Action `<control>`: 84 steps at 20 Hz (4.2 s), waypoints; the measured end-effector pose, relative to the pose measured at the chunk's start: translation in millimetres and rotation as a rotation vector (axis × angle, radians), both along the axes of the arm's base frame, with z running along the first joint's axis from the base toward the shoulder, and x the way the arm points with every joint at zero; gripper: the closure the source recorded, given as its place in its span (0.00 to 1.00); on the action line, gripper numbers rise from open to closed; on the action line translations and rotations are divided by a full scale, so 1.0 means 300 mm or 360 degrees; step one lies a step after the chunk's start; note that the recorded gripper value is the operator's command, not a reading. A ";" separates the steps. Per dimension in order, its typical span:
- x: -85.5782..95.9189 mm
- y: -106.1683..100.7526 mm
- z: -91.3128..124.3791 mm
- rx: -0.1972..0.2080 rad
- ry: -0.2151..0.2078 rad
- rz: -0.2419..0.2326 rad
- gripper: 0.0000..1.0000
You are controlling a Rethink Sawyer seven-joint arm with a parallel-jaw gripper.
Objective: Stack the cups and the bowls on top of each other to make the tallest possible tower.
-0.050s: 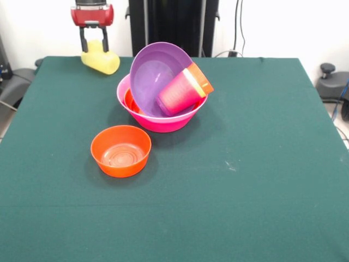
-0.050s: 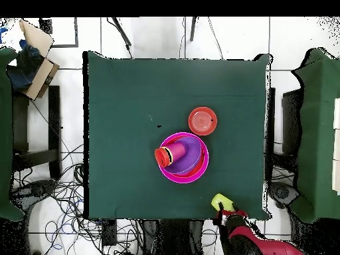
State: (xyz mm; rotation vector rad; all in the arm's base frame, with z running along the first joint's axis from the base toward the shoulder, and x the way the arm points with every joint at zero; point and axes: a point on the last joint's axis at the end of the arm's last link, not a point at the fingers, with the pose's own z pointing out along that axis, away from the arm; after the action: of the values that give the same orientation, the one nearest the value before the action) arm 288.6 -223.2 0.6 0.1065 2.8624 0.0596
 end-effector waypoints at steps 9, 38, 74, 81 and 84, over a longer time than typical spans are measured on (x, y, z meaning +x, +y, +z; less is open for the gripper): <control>-0.009 -0.028 0.005 -0.0007 -0.0011 -0.0034 0.00; -0.071 -0.151 0.113 -0.0100 0.0018 -0.0201 0.00; -0.246 0.076 -0.083 0.0282 0.0103 -0.0216 0.00; -0.225 0.058 -0.087 0.0297 0.0057 -0.0240 0.00; -0.216 0.049 -0.091 0.0308 0.0051 -0.0246 0.00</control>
State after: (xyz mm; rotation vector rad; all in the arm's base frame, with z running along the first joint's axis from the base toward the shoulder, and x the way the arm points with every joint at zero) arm 223.8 -208.4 -26.7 0.3699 2.8633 0.3066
